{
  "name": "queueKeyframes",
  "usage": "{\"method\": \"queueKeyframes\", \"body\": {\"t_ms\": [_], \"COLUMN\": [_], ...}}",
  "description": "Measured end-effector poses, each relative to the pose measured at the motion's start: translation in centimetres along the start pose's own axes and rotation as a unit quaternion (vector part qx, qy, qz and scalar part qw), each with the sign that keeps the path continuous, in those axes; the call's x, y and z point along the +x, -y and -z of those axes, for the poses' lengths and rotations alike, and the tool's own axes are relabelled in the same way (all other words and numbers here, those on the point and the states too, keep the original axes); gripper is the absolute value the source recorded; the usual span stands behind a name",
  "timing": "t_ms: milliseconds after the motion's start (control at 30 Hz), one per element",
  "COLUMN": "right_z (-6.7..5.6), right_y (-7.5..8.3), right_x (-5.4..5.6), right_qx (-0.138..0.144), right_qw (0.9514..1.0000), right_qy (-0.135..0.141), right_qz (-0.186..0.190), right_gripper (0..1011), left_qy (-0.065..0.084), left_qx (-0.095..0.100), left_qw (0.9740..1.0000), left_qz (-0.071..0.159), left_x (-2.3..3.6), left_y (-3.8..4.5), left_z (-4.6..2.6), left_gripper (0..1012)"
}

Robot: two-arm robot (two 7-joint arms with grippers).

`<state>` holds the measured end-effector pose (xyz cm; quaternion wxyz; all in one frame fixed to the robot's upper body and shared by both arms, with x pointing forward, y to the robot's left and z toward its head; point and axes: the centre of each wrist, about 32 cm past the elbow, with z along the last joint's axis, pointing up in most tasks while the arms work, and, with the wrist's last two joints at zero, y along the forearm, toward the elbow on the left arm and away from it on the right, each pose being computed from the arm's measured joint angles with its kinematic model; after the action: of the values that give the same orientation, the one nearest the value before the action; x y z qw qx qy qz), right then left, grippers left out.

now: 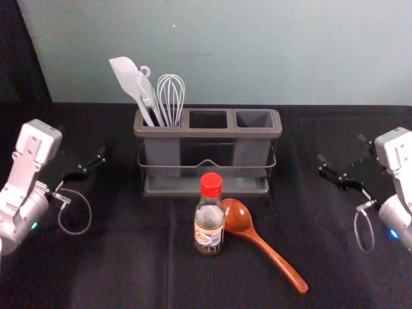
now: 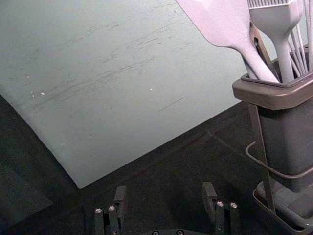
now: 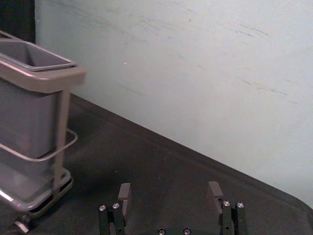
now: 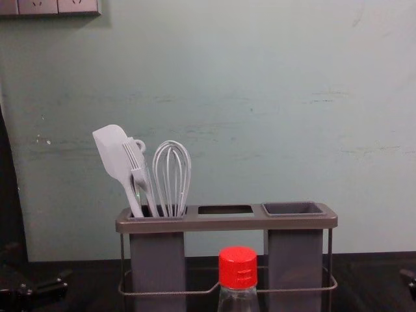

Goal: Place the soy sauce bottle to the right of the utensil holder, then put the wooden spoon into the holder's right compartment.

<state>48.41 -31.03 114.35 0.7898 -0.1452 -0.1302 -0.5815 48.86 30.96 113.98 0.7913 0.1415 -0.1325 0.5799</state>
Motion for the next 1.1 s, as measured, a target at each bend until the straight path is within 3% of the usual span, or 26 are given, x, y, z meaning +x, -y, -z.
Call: {"method": "queueKeyframes", "body": {"t_ms": [267, 533, 900, 1100], "right_z": [-1.0, -1.9, -3.2, -3.7], "right_y": [2.2, 5.0, 7.9, 8.8], "right_x": [-0.8, -2.4, -4.6, -6.0], "right_qx": [0.000, 0.015, 0.047, 0.069], "right_qw": [0.9999, 0.9987, 0.9948, 0.9893], "right_qy": [0.007, 0.015, -0.024, -0.055], "right_qz": [-0.016, -0.046, -0.087, -0.116], "right_gripper": [1002, 1003, 1002, 1003], "left_qy": [0.000, 0.000, 0.000, 0.000], "left_qx": [0.000, 0.000, 0.000, 0.000], "left_qw": [1.0000, 1.0000, 1.0000, 1.0000], "left_qz": [0.000, 0.000, 0.000, 0.000], "left_x": [0.00, 0.00, 0.00, 0.00], "left_y": [0.00, 0.00, 0.00, 0.00], "left_z": [0.00, 0.00, 0.00, 0.00], "left_gripper": [1000, 1000, 1000, 1000]}}
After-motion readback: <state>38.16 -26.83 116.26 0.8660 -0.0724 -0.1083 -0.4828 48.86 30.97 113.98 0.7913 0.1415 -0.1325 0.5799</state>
